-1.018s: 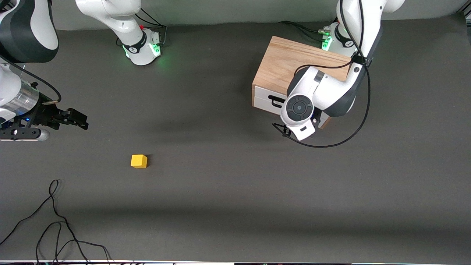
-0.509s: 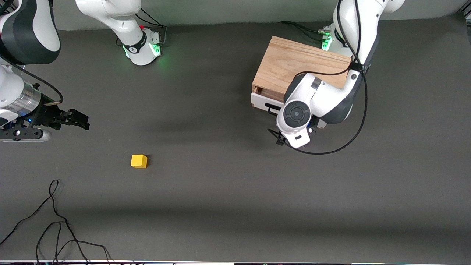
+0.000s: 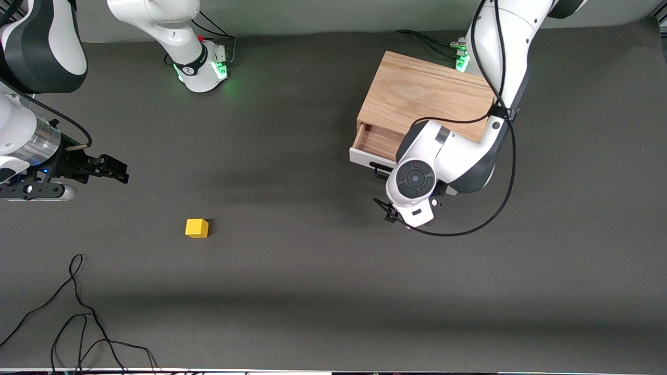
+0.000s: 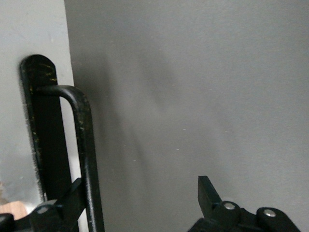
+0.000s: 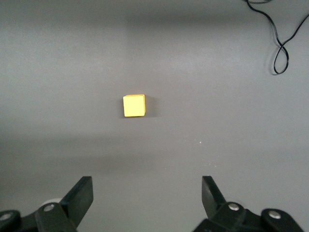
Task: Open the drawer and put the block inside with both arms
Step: 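Pull the drawer open by its handle with the left gripper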
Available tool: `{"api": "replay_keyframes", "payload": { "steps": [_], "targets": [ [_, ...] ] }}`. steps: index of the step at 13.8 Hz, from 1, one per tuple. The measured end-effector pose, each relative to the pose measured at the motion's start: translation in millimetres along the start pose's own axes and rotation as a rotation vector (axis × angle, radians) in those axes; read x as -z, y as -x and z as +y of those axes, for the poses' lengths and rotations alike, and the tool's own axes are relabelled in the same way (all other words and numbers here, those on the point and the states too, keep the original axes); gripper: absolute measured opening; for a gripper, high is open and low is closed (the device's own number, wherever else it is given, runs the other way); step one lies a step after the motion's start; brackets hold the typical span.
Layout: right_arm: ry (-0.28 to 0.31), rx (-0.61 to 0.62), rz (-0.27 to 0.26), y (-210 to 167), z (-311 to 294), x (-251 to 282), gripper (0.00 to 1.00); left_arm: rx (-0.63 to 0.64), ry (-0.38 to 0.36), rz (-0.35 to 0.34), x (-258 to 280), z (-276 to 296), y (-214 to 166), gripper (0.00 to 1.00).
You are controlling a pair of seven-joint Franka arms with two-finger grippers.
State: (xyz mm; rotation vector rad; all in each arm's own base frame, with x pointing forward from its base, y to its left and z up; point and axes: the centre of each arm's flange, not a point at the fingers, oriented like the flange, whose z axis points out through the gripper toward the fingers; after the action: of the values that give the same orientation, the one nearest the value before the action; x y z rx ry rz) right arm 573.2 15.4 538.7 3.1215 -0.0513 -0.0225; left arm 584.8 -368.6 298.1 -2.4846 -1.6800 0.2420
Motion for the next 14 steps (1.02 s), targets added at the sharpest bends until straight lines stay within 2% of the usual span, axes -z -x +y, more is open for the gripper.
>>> {"api": "replay_keyframes", "payload": {
  "steps": [6, 10, 14],
  "targets": [
    [-0.001, 0.02, 0.005, -2, -10, 0, 1.0, 0.001, 0.066, -0.003, 4, 16, -2, 1.0],
    [-0.002, 0.02, -0.003, -13, -10, -8, 1.0, 0.004, 0.202, -0.011, 14, 31, -6, 1.0],
    [-0.003, 0.02, -0.003, -19, -11, -10, 1.0, 0.014, 0.264, -0.014, 19, 39, -13, 1.0]
  ]
}}
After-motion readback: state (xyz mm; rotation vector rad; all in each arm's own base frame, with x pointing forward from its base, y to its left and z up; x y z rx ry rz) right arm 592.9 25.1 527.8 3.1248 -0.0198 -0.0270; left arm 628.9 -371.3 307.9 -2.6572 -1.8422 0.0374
